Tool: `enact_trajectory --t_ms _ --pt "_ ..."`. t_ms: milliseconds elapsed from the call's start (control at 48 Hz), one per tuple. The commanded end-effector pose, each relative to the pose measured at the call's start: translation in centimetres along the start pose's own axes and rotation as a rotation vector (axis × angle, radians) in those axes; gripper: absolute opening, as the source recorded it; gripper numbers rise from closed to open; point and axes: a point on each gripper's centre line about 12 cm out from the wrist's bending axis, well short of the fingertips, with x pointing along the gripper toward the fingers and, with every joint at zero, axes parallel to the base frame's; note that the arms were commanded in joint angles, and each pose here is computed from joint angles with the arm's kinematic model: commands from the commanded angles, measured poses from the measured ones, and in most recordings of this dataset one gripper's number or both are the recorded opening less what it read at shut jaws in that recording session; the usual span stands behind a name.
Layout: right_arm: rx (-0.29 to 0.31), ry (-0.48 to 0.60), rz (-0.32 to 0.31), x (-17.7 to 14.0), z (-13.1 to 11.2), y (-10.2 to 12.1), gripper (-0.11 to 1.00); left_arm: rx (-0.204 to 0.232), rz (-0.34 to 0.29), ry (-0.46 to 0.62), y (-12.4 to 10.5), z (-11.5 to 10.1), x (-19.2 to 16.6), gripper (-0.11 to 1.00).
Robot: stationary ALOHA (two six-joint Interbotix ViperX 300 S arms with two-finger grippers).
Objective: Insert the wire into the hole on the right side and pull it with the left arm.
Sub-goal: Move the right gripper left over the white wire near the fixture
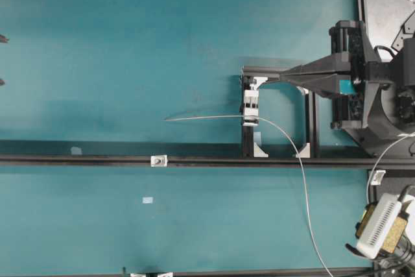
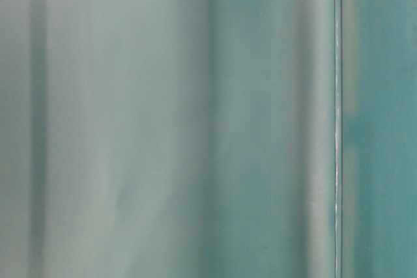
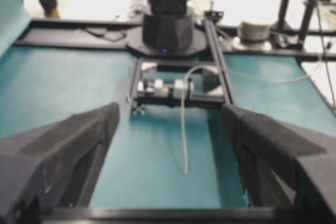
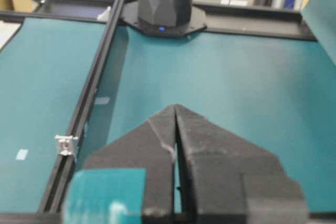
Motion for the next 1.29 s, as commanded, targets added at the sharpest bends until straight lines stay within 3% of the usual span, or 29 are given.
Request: enact_trajectory --t_ms 0,42,167,208,458,812,1062,1270 --pt "0.010 -0.008 -0.002 0.2 0.2 0.0 0.13 -0.002 -0.004 0.000 -0.1 0.2 0.3 0.75" --pt "0.010 -0.002 -0.001 0.2 0.1 0.0 0.24 0.000 -0.004 0.005 -0.1 0.1 0.3 0.83" --pt "0.009 0.011 -0.002 0.5 -0.2 0.0 0.60 0.000 -0.003 0.032 -0.1 -0.4 0.6 0.84" --pt "0.009 0.010 -0.004 0.6 -0.3 -0.1 0.64 0.000 -0.003 0.046 -0.1 -0.7 0.7 0.84" --pt "0.012 0.033 -0.004 1.6 -1.1 -0.1 0.64 0.000 -0.001 0.109 0.0 -1.8 1.6 0.87" --pt "0.017 0.159 -0.017 3.4 -3.4 -0.3 0.64 -0.006 0.004 0.212 0.0 -3.9 2.6 0.90" --pt "0.065 0.240 -0.032 4.9 -4.9 -0.5 0.64 -0.027 0.009 0.273 0.0 -5.2 3.0 0.91" --pt "0.069 0.317 -0.040 6.6 -6.3 -0.6 0.64 -0.026 0.011 0.302 0.1 -5.8 3.3 0.91"
